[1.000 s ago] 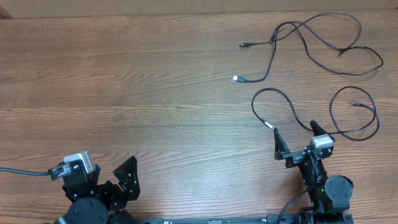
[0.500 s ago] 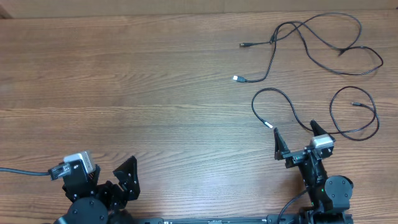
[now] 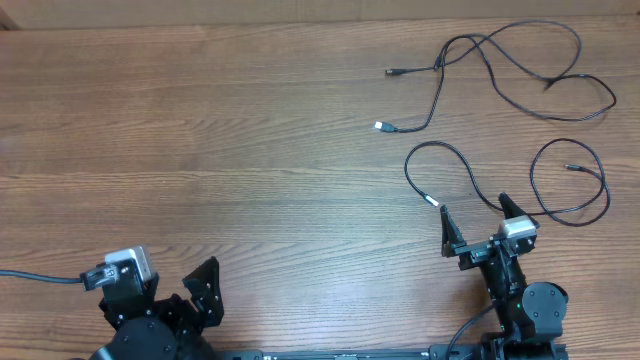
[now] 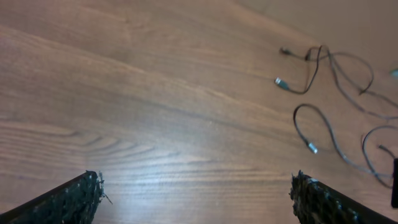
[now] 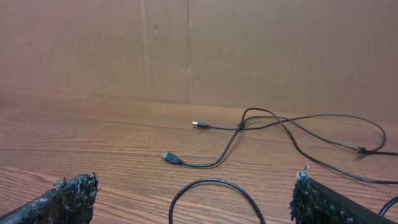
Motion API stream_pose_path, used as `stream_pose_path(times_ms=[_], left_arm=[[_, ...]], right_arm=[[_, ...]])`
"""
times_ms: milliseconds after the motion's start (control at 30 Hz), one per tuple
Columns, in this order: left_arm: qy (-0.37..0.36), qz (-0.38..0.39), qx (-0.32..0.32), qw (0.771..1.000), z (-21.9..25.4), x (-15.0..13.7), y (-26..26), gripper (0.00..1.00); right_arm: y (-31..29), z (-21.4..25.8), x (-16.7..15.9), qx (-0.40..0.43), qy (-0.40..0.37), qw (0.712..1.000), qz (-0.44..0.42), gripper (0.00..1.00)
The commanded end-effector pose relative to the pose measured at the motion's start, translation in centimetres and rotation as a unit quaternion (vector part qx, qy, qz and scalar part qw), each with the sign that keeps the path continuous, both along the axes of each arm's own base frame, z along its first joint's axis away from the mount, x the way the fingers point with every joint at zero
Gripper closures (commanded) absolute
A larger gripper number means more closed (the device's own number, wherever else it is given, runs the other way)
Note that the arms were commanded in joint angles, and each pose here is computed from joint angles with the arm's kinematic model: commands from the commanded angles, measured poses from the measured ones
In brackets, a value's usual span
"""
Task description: Untangle cables
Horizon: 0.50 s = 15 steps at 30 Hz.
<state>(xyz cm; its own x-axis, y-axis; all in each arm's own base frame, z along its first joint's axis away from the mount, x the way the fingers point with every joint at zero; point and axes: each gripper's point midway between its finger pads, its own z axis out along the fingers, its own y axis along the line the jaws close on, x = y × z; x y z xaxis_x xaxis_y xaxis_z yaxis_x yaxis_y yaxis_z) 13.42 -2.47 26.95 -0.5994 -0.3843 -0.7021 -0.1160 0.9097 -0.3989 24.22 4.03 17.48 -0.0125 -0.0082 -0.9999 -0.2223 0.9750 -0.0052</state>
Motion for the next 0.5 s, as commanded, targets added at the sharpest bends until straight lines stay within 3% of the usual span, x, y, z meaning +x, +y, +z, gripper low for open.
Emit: stream_pose_path(times_ms=[0,167,333,467], left_arm=[[0.016,0.013,-0.009,1.000,-0.6,-0.4,0.3,0.00],[0.009,0.059,0.013,0.998,-1.1,0.6,1.4,0.00],[-0.047,-0.057,0.099,0.992,-0.3,3.1,-0.9,0.00],[-0.120,-0.170,0.167,0.964,0.3,5.2,-3.3,0.01]], right_arm=[[0.1,-0.1,0.0,0.003,-0.002,1.000,0.003,0.00],[0.1,-0.1,0.0,0.003,-0.003,1.000,0.003,0.00],[0.1,-0.1,0.0,0.003,-0.003,1.000,0.003,0.00],[0.1,-0.1,0.0,0.003,-0.003,1.000,0.003,0.00]])
